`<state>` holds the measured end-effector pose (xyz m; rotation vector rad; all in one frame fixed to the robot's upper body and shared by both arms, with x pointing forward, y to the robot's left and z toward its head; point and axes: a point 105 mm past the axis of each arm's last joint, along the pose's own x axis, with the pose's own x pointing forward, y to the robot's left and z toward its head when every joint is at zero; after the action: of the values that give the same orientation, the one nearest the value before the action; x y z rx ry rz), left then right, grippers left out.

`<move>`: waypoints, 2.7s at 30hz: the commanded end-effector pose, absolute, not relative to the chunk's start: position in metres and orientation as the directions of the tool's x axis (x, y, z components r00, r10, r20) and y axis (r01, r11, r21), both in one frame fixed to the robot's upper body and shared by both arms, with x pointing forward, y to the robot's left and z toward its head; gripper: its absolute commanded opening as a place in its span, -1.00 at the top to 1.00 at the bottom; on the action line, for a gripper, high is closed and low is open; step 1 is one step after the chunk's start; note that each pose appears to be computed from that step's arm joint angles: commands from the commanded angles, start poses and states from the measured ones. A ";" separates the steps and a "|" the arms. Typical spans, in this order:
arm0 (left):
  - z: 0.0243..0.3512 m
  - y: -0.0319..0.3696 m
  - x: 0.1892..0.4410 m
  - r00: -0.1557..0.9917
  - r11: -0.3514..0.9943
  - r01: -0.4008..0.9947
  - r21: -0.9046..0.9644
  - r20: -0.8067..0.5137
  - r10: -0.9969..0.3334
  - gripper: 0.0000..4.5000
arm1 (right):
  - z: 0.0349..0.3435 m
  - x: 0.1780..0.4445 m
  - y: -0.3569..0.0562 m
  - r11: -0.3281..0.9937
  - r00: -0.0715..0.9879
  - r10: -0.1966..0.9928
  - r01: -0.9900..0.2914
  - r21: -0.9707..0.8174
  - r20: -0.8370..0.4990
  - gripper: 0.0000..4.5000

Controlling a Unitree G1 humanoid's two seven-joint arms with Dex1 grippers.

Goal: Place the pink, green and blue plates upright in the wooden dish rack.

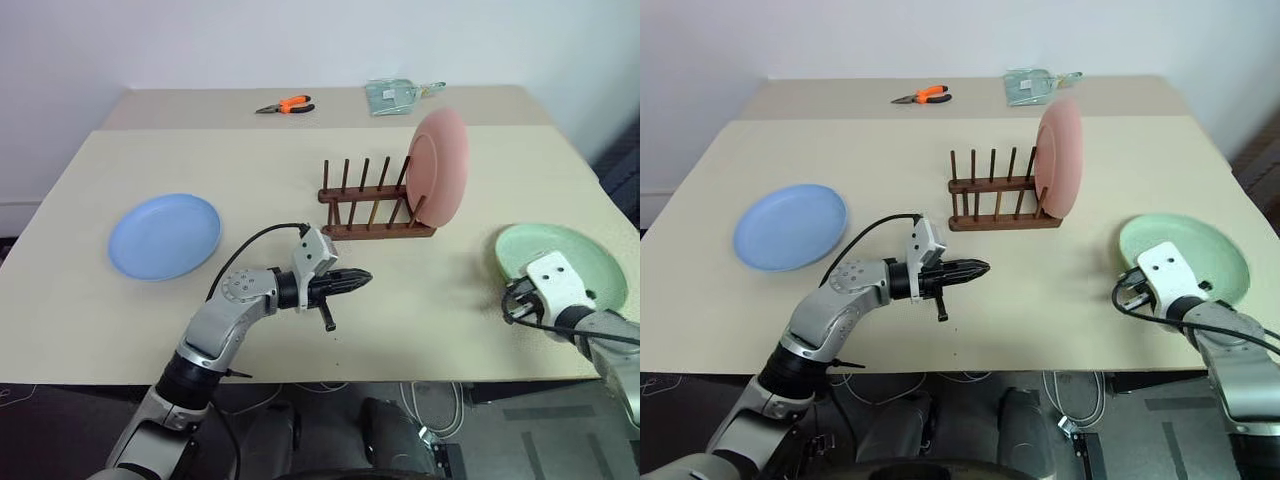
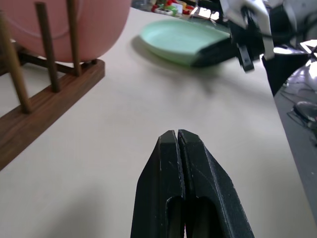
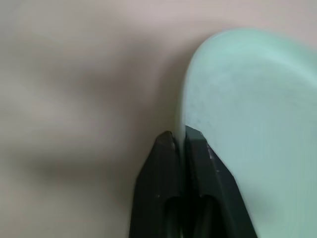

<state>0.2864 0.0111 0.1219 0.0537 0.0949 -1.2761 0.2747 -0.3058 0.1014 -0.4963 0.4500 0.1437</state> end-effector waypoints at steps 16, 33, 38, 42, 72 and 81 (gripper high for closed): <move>0.148 0.080 0.325 0.562 0.562 0.824 0.077 0.022 -0.827 1.00 | 0.374 0.274 -0.139 0.664 0.518 0.712 -0.717 -0.213 0.475 0.99; 0.157 0.115 0.308 0.593 0.595 0.796 0.113 0.056 -0.804 1.00 | 0.298 0.351 -0.098 0.554 0.716 0.600 -0.694 0.459 0.358 0.99; 0.157 0.113 0.308 0.588 0.590 0.799 0.114 0.055 -0.807 1.00 | 0.288 0.367 -0.104 0.532 0.769 0.555 -0.622 0.575 0.318 0.99; 0.156 0.110 0.308 0.583 0.585 0.803 0.114 0.055 -0.811 1.00 | 0.286 0.376 -0.108 0.526 0.790 0.540 -0.586 0.616 0.291 0.69; 0.158 0.378 0.304 0.811 0.804 -0.585 -0.113 -0.087 0.578 -0.96 | 0.253 0.305 -0.036 0.319 0.399 0.917 -0.736 -0.597 -0.002 -1.00; 0.104 0.340 0.291 0.867 0.679 -0.498 -0.539 -0.328 0.375 -0.58 | 0.240 0.303 -0.026 0.291 0.369 0.929 -0.748 -0.596 -0.009 -1.00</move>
<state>0.2918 0.3404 0.0986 -0.6174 0.2255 0.5016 0.3069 -0.0268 0.2296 -0.5542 -0.3114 1.1589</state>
